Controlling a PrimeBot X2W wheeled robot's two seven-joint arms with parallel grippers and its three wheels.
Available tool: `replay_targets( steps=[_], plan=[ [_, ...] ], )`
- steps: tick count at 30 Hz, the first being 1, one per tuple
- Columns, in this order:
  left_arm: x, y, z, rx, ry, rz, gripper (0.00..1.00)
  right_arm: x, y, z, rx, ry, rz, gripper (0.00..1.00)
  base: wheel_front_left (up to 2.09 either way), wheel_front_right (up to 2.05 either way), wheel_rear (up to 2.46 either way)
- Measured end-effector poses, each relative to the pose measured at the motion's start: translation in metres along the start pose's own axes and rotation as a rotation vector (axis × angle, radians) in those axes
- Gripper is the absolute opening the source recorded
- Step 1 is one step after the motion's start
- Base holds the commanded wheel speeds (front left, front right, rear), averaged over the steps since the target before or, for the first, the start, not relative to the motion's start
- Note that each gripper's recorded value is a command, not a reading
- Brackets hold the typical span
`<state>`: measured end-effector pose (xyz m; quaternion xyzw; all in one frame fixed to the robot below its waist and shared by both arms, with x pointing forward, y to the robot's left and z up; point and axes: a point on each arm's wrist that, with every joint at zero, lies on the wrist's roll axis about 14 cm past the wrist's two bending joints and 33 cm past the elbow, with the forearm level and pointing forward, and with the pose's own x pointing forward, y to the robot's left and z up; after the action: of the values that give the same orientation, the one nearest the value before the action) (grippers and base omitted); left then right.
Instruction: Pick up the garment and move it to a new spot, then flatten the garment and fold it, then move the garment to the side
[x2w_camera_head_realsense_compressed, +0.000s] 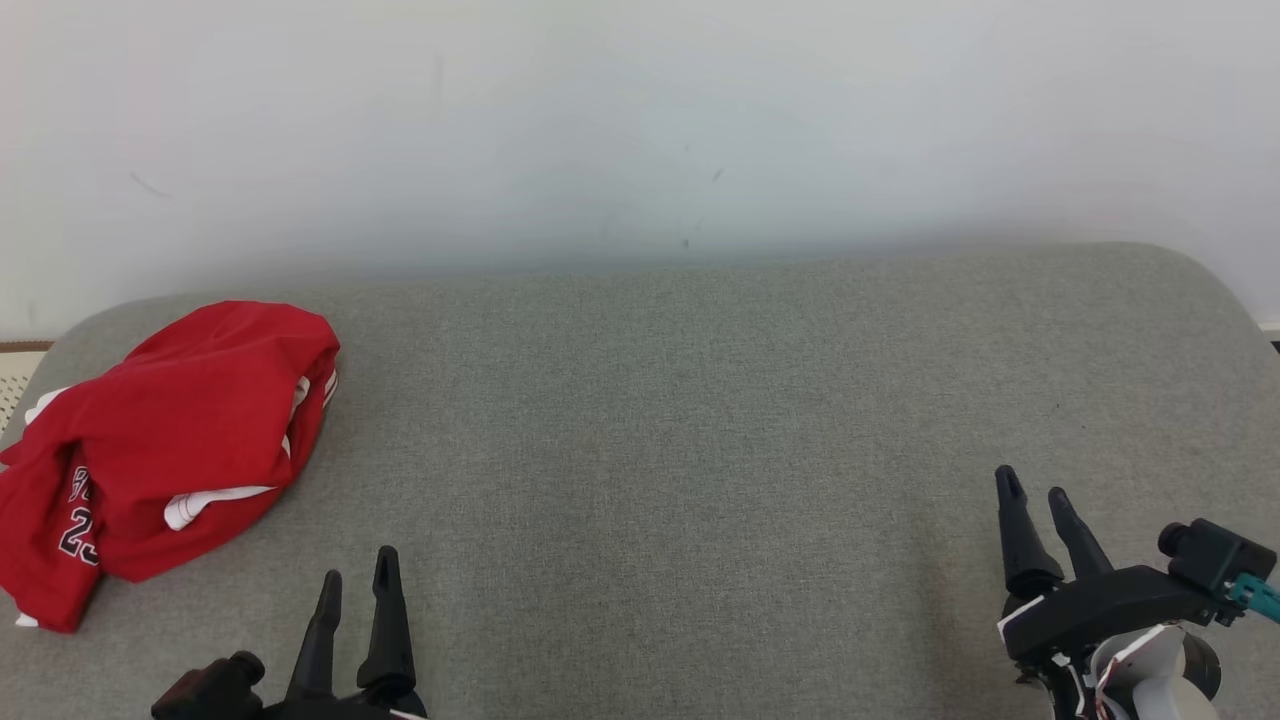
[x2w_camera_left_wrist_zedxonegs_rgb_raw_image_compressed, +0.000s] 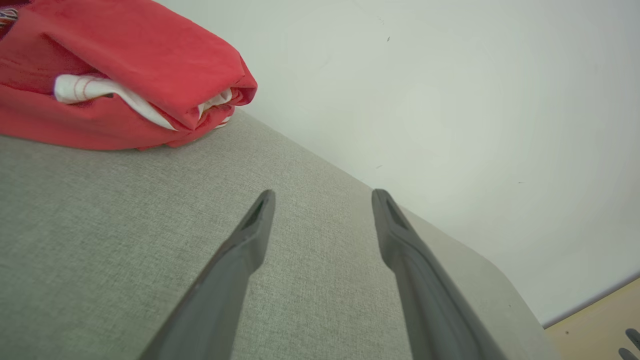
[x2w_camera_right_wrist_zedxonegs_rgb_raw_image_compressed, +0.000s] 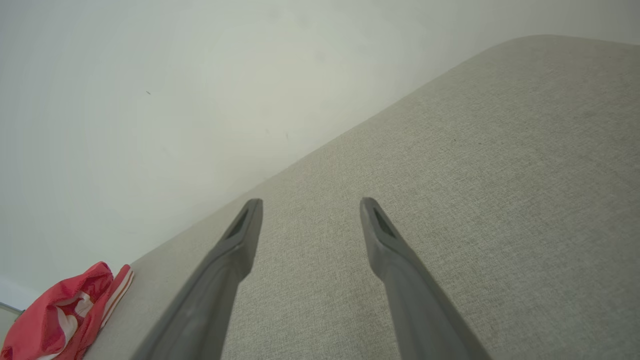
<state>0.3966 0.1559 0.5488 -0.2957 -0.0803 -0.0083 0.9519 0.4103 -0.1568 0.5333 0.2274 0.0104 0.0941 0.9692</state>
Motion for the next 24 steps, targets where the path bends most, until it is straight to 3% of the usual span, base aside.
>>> replay_targets(
  steps=[24],
  plan=[
    [-0.015, 0.013, 0.018, 0.311, -0.052, 0.026, 1.00, -0.008, 0.049, -0.015, -0.253, -0.013, 0.172, 1.00, 0.00, 0.00, 0.00]
  ],
)
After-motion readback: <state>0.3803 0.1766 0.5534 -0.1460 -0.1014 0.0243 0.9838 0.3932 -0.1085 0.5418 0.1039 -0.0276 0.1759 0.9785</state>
